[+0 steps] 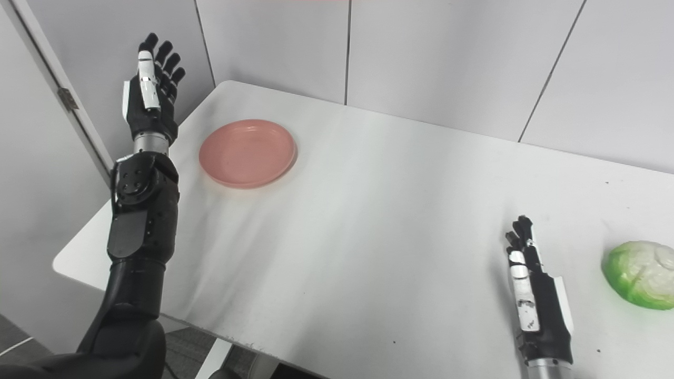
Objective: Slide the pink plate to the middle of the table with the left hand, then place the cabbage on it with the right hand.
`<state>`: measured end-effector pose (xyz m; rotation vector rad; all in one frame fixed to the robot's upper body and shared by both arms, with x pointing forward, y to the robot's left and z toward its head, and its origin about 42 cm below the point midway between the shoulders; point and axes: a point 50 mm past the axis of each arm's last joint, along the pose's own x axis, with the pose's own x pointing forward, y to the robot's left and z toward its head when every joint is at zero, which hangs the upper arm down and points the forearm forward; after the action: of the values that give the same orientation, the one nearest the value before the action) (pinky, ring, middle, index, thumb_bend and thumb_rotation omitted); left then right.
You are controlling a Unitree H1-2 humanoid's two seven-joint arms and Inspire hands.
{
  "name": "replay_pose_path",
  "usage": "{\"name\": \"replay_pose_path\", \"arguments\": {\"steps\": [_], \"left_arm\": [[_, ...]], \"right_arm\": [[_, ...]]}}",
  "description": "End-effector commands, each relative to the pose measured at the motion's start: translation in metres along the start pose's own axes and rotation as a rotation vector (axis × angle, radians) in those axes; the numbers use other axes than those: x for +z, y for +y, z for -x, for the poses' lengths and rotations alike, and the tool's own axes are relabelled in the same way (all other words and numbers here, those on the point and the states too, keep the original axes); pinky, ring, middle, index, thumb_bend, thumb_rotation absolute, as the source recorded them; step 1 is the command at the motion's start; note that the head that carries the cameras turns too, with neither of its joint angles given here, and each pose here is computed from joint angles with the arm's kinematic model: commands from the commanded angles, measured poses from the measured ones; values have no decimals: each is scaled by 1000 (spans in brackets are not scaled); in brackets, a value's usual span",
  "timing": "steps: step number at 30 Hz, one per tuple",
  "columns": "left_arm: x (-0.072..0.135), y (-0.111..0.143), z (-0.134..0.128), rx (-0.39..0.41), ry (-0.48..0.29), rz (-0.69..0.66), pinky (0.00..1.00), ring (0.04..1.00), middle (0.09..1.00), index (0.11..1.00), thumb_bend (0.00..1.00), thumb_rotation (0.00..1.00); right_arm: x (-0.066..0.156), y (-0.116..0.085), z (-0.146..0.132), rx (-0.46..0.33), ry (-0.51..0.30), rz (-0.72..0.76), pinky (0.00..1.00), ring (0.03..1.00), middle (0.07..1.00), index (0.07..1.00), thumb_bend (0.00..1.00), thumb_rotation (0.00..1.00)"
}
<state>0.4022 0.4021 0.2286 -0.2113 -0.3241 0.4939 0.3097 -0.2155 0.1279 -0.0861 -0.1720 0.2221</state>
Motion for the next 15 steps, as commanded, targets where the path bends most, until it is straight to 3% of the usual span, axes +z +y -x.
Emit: {"name": "replay_pose_path", "arguments": {"steps": [1,15], "left_arm": [[20,3,-12,-23,-86,1,933,927,935,933,432,1000],[-12,29,-2,15,34,-30,925,910,916,917,437,1000]], "right_arm": [[-5,-3,7,-8,31,-3,1000,982,993,1000,218,1000],[-3,-2,7,-13,33,-5,1000,980,992,1000,216,1000]]}}
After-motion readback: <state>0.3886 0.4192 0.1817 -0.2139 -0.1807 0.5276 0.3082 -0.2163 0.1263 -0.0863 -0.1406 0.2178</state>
